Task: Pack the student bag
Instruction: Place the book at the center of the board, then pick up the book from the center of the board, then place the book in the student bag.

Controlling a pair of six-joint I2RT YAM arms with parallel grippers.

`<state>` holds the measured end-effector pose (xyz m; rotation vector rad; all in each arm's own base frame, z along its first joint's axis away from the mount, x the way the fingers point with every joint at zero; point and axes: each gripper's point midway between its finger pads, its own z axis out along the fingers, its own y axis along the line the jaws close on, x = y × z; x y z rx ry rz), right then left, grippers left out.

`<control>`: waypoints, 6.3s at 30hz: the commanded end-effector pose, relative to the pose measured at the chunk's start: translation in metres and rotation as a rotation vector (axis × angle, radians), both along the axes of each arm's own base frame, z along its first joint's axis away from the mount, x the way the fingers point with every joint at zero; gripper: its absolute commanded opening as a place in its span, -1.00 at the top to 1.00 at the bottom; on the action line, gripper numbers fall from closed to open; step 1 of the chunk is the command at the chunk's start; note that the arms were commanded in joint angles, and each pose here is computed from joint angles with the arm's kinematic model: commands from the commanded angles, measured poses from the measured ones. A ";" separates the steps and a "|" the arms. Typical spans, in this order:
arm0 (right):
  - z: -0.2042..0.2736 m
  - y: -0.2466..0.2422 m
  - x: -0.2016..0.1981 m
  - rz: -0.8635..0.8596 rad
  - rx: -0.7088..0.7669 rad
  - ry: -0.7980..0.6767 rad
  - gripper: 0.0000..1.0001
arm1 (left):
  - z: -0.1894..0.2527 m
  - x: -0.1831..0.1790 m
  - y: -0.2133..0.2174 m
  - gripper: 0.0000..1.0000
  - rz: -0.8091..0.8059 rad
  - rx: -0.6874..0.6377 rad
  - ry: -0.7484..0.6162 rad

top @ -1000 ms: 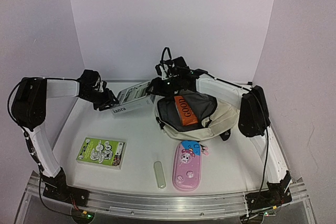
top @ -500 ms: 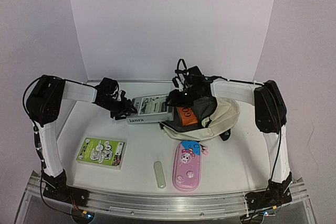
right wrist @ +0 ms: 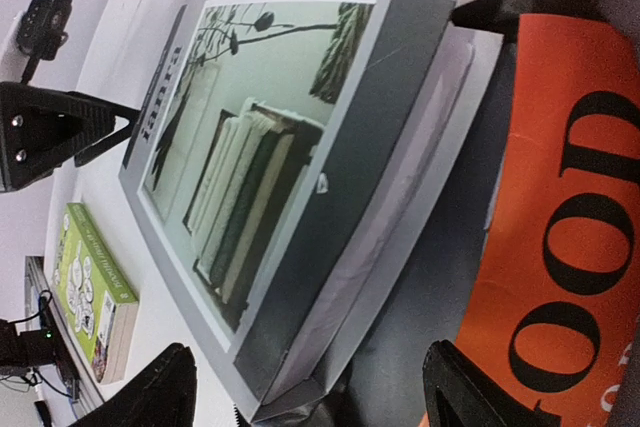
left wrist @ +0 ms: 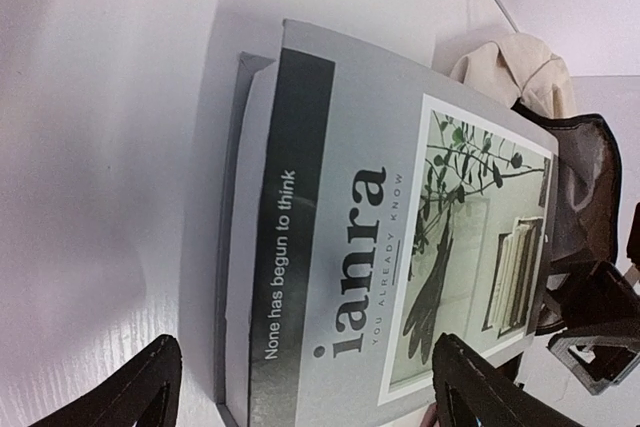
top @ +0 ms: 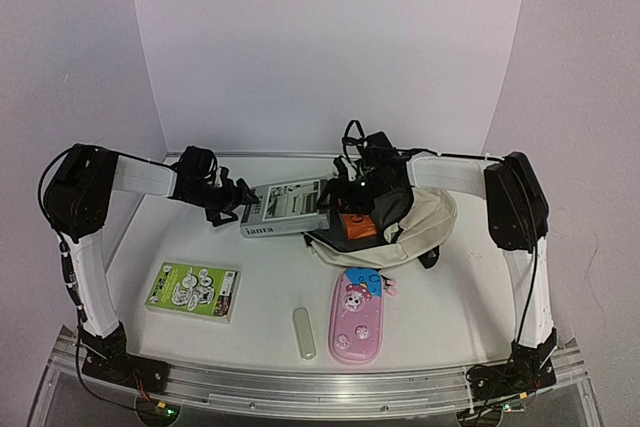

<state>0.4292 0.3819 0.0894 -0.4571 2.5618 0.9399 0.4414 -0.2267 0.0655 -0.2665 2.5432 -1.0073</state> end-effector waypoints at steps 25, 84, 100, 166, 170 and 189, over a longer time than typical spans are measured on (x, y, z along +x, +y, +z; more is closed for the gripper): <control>-0.039 0.049 0.020 -0.030 0.184 0.204 -0.59 | 0.002 0.017 -0.014 -0.65 -0.037 -0.089 -0.027; 0.242 -0.023 -0.078 0.323 0.698 -0.009 0.54 | 0.251 -0.108 -0.049 -0.64 -0.429 -0.713 -0.428; 0.260 -0.010 -0.092 0.378 0.741 -0.021 0.60 | 0.217 -0.087 -0.054 -0.59 -0.323 -0.661 -0.314; 0.124 -0.085 0.026 -0.109 -0.143 -0.337 -0.17 | 0.204 -0.087 -0.020 0.60 -0.090 -0.653 -0.337; 0.086 -0.078 0.022 -0.027 -0.400 -0.389 -0.15 | 0.200 -0.087 -0.015 0.60 -0.061 -0.615 -0.334; -0.002 -0.096 0.063 0.002 -0.884 -0.472 -0.12 | 0.184 -0.096 -0.006 0.61 -0.029 -0.564 -0.310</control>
